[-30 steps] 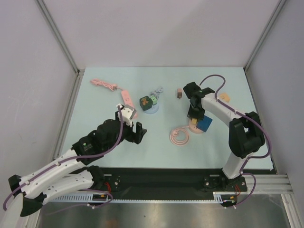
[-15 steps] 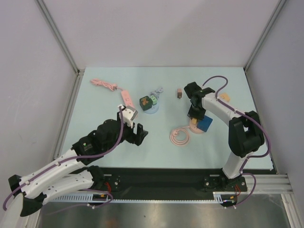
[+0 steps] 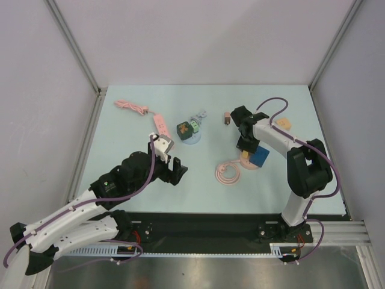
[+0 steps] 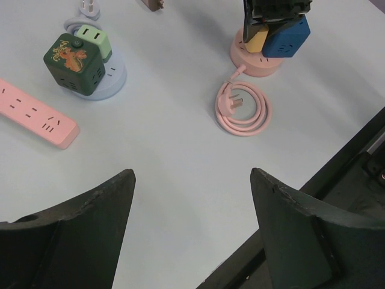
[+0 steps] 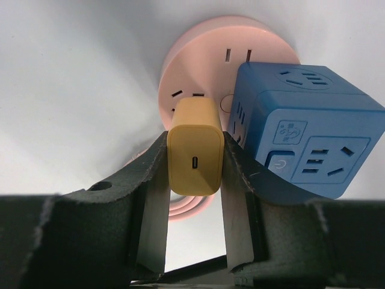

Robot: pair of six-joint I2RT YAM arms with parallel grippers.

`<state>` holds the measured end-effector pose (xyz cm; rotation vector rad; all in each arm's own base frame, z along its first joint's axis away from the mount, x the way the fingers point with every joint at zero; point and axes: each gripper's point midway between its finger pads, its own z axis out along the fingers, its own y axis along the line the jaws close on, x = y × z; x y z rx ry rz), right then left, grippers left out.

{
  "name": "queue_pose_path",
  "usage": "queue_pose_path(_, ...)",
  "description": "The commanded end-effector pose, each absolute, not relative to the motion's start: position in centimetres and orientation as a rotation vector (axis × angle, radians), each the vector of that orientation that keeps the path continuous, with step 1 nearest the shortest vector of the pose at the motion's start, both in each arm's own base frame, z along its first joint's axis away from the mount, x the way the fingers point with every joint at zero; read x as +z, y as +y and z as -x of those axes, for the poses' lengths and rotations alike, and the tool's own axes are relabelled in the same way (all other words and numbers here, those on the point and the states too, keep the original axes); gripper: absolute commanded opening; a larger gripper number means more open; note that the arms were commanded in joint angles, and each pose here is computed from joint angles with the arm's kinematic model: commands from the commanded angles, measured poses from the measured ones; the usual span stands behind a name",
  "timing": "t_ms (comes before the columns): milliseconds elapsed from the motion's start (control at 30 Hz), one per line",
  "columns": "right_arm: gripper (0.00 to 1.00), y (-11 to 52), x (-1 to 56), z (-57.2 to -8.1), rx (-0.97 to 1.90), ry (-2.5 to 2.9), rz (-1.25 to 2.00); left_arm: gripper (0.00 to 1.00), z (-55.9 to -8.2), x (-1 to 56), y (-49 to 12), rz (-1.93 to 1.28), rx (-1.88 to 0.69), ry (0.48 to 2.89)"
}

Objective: Insert the plug

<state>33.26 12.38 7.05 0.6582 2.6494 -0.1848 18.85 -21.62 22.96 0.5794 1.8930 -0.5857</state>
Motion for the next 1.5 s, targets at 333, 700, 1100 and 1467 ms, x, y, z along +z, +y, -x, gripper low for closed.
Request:
queue_pose_path(333,0.0,13.0,9.7,-35.5,-0.151,2.551,-0.663,0.84,-19.0,23.2,-21.5,-0.596,-0.579,1.864)
queue_pose_path(700,0.0,12.3,8.5,-34.9,-0.185,2.549,-0.684,0.84,-18.9,23.0,-21.6,-0.604,-0.583,1.868)
queue_pose_path(1100,0.0,11.5,5.8,-33.3,-0.236,2.585,-0.704,0.85,-18.7,22.7,-21.8,-0.621,-0.591,1.871)
queue_pose_path(1467,0.0,11.3,6.8,-33.2,-0.241,2.581,-0.73,0.86,-18.5,22.6,-22.4,-0.649,-0.614,1.876)
